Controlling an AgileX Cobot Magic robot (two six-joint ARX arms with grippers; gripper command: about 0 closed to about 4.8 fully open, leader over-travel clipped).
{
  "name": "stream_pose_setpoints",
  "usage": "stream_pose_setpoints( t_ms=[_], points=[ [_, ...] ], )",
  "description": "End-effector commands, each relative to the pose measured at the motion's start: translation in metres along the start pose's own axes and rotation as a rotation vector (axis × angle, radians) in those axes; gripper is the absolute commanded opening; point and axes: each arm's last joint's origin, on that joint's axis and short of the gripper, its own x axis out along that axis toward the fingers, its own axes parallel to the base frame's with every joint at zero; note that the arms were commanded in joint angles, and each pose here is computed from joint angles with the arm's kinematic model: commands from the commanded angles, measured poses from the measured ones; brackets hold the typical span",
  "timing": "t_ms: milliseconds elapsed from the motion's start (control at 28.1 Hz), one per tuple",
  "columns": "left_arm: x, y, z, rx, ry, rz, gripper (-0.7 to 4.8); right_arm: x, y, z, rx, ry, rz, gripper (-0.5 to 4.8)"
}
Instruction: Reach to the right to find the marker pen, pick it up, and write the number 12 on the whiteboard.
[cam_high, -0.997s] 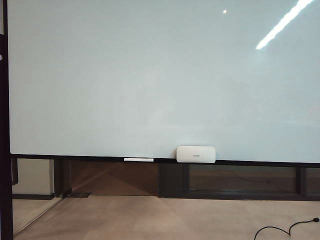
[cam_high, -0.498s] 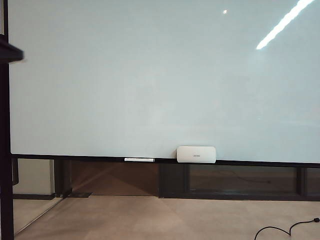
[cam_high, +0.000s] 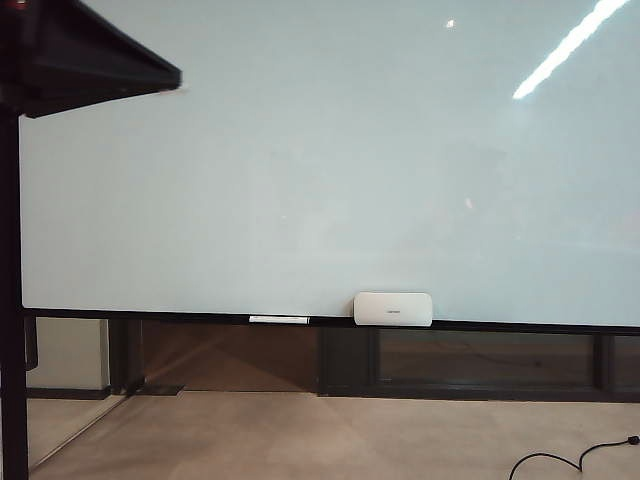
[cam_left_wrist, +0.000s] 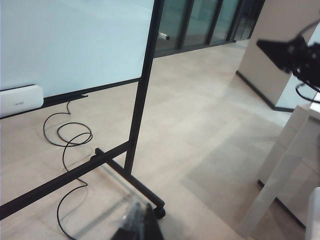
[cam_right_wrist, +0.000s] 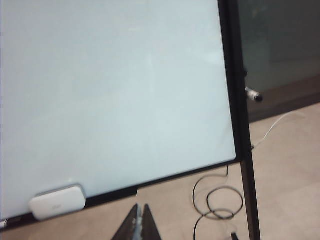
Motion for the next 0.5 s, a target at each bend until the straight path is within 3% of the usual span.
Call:
stream_pose_setpoints(
  t_ms=[36, 285, 498],
  points=[
    [0.004, -0.007, 0.001, 0.016, -0.011, 0.028, -0.05, 0.014, -0.001, 0.003, -0.001, -0.081, -0.007, -0.01],
    [0.005, -0.008, 0.001, 0.033, -0.012, 0.053, -0.05, 0.053, -0.015, -0.005, -0.022, 0.035, -0.035, -0.02],
    [0.006, -0.007, 0.001, 0.070, -0.008, 0.079, -0.05, 0.085, -0.025, 0.005, -0.034, -0.010, -0.062, -0.01]
  ],
)
